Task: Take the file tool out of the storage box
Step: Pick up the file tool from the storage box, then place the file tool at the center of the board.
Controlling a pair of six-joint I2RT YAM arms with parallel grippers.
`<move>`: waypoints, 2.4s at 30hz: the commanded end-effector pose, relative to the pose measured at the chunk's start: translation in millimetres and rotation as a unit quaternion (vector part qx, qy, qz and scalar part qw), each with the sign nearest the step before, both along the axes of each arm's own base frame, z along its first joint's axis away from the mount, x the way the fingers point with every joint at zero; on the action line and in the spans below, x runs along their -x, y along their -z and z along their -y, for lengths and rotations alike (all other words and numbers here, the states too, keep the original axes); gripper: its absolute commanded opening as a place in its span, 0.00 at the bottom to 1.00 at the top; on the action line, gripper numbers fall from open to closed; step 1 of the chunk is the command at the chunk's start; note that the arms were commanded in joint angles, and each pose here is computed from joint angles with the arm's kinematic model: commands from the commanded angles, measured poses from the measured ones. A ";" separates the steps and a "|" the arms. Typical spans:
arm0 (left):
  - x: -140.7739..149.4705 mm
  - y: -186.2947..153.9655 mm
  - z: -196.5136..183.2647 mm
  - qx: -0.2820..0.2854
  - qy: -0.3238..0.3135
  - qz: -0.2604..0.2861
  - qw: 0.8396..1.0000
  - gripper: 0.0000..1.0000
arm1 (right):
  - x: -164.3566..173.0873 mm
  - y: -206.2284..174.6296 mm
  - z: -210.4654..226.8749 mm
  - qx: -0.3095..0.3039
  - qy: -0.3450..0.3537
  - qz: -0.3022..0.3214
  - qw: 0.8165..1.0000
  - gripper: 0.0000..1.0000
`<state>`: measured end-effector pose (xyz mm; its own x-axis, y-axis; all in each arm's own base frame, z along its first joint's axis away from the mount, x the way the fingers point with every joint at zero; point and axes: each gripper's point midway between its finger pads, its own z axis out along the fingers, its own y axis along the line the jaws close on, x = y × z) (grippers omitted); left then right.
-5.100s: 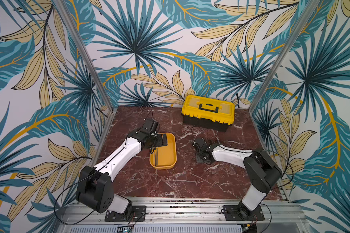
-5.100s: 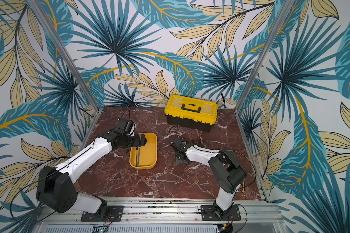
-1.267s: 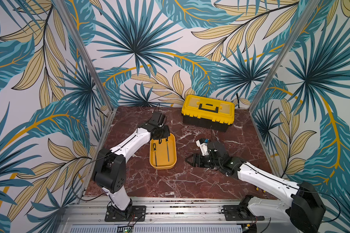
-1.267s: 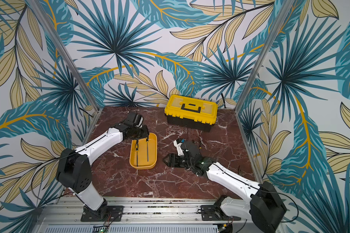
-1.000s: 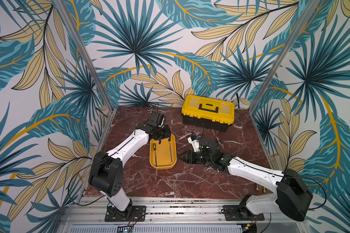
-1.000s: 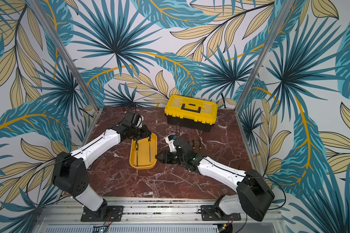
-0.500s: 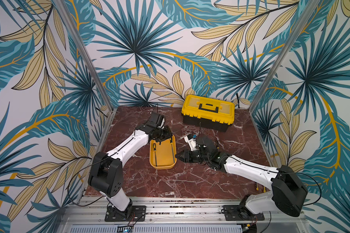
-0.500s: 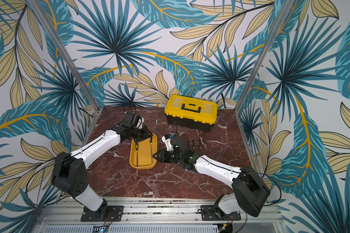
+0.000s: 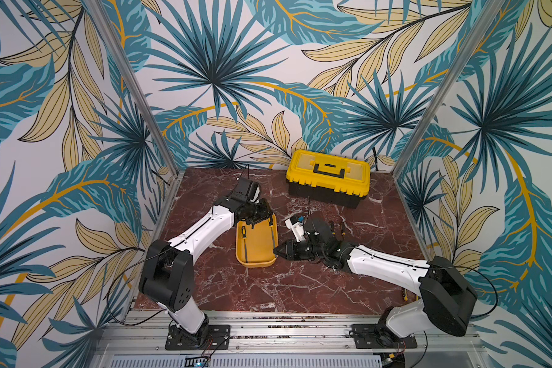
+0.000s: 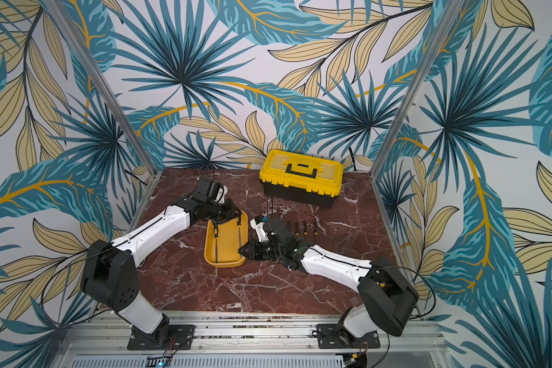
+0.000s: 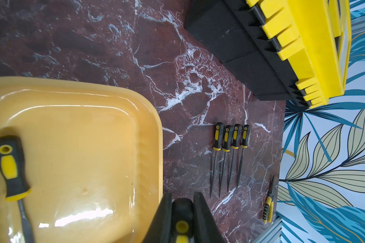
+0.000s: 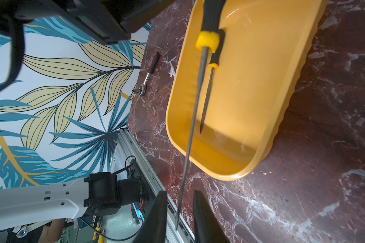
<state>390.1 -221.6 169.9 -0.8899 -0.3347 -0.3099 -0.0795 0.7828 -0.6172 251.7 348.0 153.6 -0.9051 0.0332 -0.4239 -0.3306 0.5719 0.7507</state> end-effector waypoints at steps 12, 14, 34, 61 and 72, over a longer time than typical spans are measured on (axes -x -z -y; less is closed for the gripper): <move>1.0 -7.5 0.7 0.010 0.002 0.015 1.000 0.09 | -2.2 -7.5 -11.0 -0.014 -0.010 0.006 1.000 0.09; 0.8 -7.9 0.5 0.009 0.002 0.016 1.000 0.09 | -3.0 -8.1 -10.6 -0.012 -0.008 0.007 1.000 0.07; 4.6 -51.3 -14.2 -0.005 0.047 0.080 0.996 1.00 | -22.0 27.7 92.2 0.224 0.171 0.023 0.959 0.00; 36.2 -17.2 -47.0 -0.091 0.044 0.044 0.994 1.00 | -46.8 108.5 138.1 0.447 0.179 0.004 0.876 0.00; 40.0 -9.1 -50.2 -0.095 0.037 0.034 0.994 1.00 | -46.5 128.9 140.6 0.446 0.183 -0.018 0.876 0.00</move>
<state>357.5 -178.1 179.6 -0.8889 -0.1916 -0.4161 0.0284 0.8835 -0.4675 298.1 209.4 34.9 -0.9110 -0.0180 -0.4120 -0.0022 0.9992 -0.0387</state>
